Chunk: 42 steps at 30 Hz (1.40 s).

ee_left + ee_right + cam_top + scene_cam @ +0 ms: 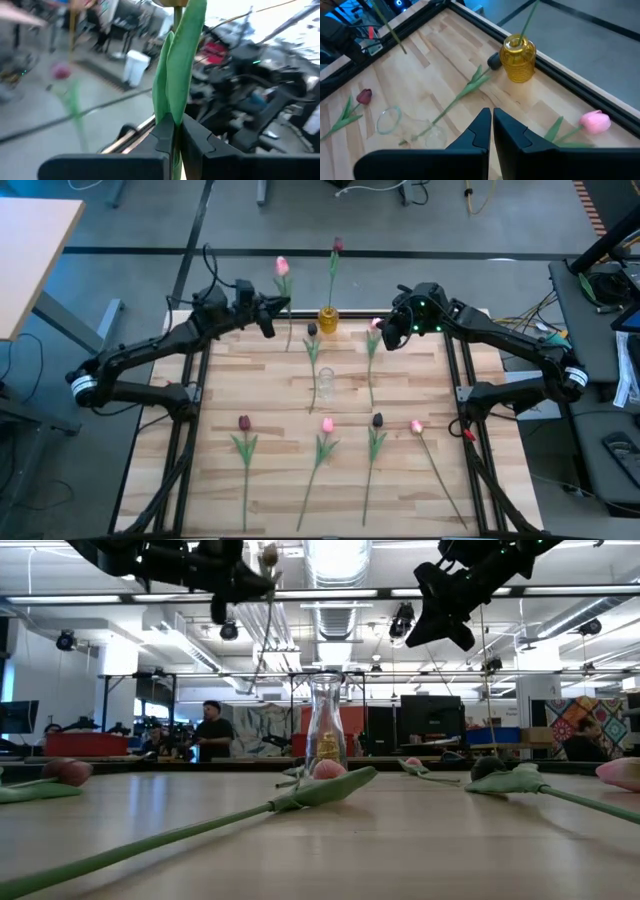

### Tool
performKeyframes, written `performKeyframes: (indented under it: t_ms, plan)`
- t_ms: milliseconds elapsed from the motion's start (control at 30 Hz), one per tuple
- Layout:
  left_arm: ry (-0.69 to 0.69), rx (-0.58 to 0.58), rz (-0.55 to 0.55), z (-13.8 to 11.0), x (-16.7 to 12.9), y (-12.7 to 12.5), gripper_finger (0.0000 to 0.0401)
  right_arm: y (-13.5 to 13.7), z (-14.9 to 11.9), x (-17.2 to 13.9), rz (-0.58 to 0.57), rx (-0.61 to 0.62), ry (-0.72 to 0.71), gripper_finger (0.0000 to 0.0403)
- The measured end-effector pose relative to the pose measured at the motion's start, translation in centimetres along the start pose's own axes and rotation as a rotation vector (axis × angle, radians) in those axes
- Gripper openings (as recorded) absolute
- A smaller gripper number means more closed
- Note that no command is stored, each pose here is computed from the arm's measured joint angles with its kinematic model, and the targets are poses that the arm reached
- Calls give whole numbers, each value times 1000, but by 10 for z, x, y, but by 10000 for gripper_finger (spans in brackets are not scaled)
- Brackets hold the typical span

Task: Sort flowers into vase by color
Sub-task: Put the pink flower into the transparent vase

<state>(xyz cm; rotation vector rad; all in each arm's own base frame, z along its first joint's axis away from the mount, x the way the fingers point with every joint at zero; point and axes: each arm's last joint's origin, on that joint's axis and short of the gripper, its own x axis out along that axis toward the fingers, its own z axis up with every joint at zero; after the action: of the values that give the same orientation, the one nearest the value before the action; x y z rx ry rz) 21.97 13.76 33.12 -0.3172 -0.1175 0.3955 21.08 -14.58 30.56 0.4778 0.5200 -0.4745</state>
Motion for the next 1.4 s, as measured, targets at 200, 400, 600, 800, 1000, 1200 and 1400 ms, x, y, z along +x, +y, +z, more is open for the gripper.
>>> performKeyframes:
  t_ms: [200,400,600,800,1000,1200,1400]
  plan:
    - [-73,3,-132,-7,16,-19,0,0,1,0,2,-3,-13,13]
    - [-99,-45,-260,-17,28,-34,0,0,1,0,3,-6,-15,13]
    - [-104,-69,-326,-27,37,-44,0,0,1,0,3,-6,-15,13]
    - [-109,-75,-359,-36,43,-50,0,0,1,0,3,-6,-15,13]
    - [-75,-76,-363,-53,55,-49,0,0,2,0,2,-6,-16,13]
    - [-52,-74,-379,-70,66,-44,0,0,2,0,2,-12,-17,13]
    - [-5,-58,-417,-90,77,-40,0,0,2,0,2,-13,-18,13]
